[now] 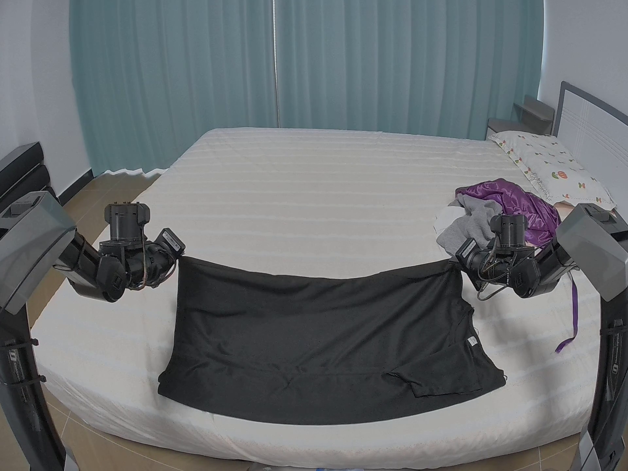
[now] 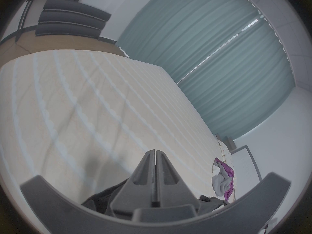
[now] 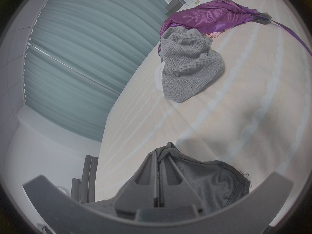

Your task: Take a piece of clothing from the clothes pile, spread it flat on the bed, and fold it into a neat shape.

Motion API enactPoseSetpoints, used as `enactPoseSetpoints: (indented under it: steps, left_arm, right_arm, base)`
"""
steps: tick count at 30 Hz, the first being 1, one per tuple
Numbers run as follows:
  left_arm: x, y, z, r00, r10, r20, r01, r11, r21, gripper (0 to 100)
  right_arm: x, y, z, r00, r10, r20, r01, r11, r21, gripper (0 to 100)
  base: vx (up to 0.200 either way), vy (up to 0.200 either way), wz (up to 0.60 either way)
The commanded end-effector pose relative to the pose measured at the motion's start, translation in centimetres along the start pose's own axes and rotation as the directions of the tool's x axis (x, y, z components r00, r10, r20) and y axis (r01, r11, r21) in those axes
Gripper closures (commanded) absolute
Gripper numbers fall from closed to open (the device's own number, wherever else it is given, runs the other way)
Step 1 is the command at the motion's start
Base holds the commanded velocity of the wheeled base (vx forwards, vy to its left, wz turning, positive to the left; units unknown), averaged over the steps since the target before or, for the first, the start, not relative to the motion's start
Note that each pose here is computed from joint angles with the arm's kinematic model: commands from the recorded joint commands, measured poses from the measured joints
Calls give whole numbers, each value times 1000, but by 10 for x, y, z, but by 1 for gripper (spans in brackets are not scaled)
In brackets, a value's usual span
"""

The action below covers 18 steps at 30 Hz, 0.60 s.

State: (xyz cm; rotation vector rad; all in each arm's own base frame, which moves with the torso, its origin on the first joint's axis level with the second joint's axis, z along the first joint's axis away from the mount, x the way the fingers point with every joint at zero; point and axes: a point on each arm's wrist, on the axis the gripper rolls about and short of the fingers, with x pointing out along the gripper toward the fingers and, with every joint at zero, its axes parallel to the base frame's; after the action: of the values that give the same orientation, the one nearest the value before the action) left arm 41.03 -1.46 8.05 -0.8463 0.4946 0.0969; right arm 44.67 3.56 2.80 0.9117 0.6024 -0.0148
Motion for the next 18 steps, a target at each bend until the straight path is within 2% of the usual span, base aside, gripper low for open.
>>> enactPoseSetpoints:
  steps: [1,2,4,5,7,8,9,12,14,18]
  left_arm:
    - [-1,-5,-18,999,2,-35,-2,1000,4,100]
    - [-1,-8,-25,999,-3,-47,4,1000,23,100]
    - [-5,-8,-12,1000,-20,-4,20,1000,7,100]
    - [-4,-3,-15,1000,-12,-22,12,1000,3,100]
    - [3,-2,-48,995,17,-101,-9,996,84,100]
    - [4,1,-46,996,21,-86,-12,995,102,100]
    - [1,3,-33,998,13,-61,-9,997,75,100]
    - [0,-7,-8,998,-53,-14,52,997,-59,100]
    - [2,-4,7,998,-60,25,62,995,-76,100]
    - [7,5,11,999,-42,31,44,996,-74,100]
  right_arm:
    - [-1,1,-3,1000,-2,-8,2,1000,-2,100]
    - [-1,0,-4,1000,-4,-10,4,1000,-2,100]
    - [-1,-1,-5,1000,-7,-14,7,1000,0,100]
    - [-1,-1,-5,1000,-7,-14,7,1000,-2,100]
    - [-1,-1,-5,1000,-7,-14,7,1000,-2,100]
    - [-1,0,-6,1000,-6,-15,6,1000,-3,100]
    - [-2,0,-6,1000,-6,-15,6,1000,-3,100]
    - [-2,-1,-5,1000,-8,-15,8,1000,-2,100]
    - [-1,-2,-6,1000,-10,-16,9,1000,-1,100]
    - [-2,1,-1,1000,7,1,-7,1000,1,100]
  base:
    - [0,0,0]
    - [0,0,0]
    - [0,0,0]
    - [0,0,0]
    - [0,0,0]
    - [0,0,0]
    - [0,0,0]
    - [0,0,0]
    - [0,0,0]
    - [0,0,0]
